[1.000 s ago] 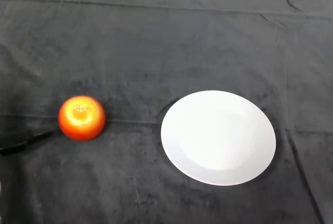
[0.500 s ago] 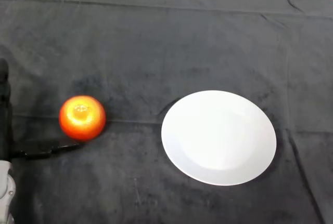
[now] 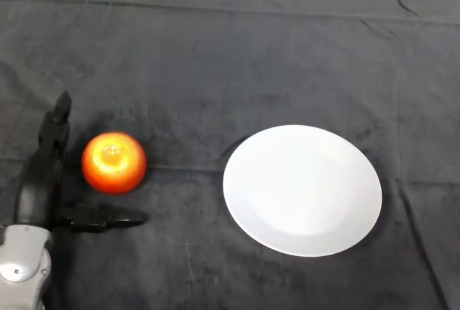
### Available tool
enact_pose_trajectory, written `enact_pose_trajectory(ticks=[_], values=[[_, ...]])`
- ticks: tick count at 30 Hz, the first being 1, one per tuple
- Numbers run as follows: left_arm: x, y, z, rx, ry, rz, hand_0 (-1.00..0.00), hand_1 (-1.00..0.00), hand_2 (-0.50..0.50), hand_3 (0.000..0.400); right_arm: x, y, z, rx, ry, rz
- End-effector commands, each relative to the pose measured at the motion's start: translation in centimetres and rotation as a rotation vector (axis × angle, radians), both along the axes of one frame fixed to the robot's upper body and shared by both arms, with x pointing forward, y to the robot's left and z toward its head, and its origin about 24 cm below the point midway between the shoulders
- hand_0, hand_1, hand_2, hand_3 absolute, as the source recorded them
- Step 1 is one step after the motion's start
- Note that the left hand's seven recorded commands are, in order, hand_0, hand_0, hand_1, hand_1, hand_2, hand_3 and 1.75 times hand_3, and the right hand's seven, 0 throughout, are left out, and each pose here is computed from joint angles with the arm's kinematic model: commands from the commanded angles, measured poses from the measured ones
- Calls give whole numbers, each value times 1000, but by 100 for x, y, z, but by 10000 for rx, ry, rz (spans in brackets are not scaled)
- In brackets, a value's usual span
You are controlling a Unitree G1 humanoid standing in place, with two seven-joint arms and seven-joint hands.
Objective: Move the apple to the plate
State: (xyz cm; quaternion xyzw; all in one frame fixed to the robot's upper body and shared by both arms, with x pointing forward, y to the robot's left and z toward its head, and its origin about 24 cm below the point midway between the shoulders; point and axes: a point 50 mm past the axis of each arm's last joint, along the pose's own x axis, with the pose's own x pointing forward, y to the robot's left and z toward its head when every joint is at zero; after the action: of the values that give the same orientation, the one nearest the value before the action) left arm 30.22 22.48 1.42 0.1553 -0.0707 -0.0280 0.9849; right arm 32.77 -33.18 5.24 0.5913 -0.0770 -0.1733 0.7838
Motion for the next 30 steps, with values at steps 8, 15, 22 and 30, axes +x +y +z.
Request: enact_pose_trajectory(ticks=[8,15,22,30], values=[[83,-145,103,885,-345,-1240,-1000,-584,-208,400,-82,-100,-27,-32,67,-339],[94,-180,109,1393,-307,-1582,-1000,-761,-120,400,-82,-101,-27,-31,67,-339],[164,-280,190,1718,-669,-1869,-1000,-894,-53,400,-82,-101,-27,-30,66,-339],[213,-440,282,1795,-1391,-2185,-1000,-937,-31,400,-82,-101,-27,-28,65,-340]])
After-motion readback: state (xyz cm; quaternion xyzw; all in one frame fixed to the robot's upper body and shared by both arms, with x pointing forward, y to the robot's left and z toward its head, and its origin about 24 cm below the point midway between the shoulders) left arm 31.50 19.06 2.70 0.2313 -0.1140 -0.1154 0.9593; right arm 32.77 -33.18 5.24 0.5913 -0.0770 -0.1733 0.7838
